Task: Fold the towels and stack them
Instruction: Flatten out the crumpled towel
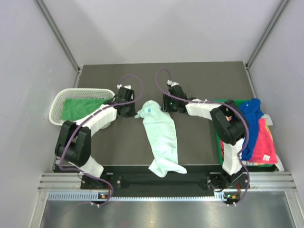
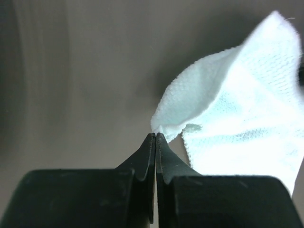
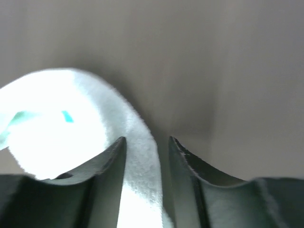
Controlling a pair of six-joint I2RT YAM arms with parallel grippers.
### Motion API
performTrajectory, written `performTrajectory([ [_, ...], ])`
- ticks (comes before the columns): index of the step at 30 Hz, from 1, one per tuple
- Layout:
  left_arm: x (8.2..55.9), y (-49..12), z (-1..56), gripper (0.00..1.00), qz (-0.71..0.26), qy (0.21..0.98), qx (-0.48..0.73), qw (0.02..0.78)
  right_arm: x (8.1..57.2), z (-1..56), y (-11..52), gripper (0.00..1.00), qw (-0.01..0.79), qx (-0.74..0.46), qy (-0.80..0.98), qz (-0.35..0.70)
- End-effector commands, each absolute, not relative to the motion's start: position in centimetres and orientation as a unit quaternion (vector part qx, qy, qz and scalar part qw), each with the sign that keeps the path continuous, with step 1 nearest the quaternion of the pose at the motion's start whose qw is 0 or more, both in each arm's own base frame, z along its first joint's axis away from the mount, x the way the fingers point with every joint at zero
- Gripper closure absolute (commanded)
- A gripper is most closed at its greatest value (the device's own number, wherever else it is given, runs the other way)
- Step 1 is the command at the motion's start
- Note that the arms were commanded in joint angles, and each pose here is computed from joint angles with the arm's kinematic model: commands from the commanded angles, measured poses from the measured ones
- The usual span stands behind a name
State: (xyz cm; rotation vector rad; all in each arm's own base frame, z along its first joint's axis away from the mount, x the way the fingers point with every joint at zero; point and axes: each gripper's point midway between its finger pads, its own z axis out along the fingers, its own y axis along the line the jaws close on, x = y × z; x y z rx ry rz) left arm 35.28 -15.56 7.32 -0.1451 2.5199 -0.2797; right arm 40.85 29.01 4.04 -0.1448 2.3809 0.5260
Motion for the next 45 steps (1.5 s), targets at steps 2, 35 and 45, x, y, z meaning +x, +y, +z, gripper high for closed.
performTrajectory([
  [2,35.5,-15.7,9.6,1.00,-0.124,0.933,-0.057,0.332,39.3,5.7,31.5,0.64,0.361,-0.073,0.901,0.227],
  [35,34.8,-14.8,10.0,1.00,-0.119,0.931,-0.054,0.341,34.3,9.9,26.8,0.55,0.445,-0.024,0.882,0.155],
  [45,33.1,-14.5,9.4,1.00,-0.126,0.935,-0.054,0.327,40.4,10.3,28.6,0.45,0.433,-0.045,0.884,0.169],
])
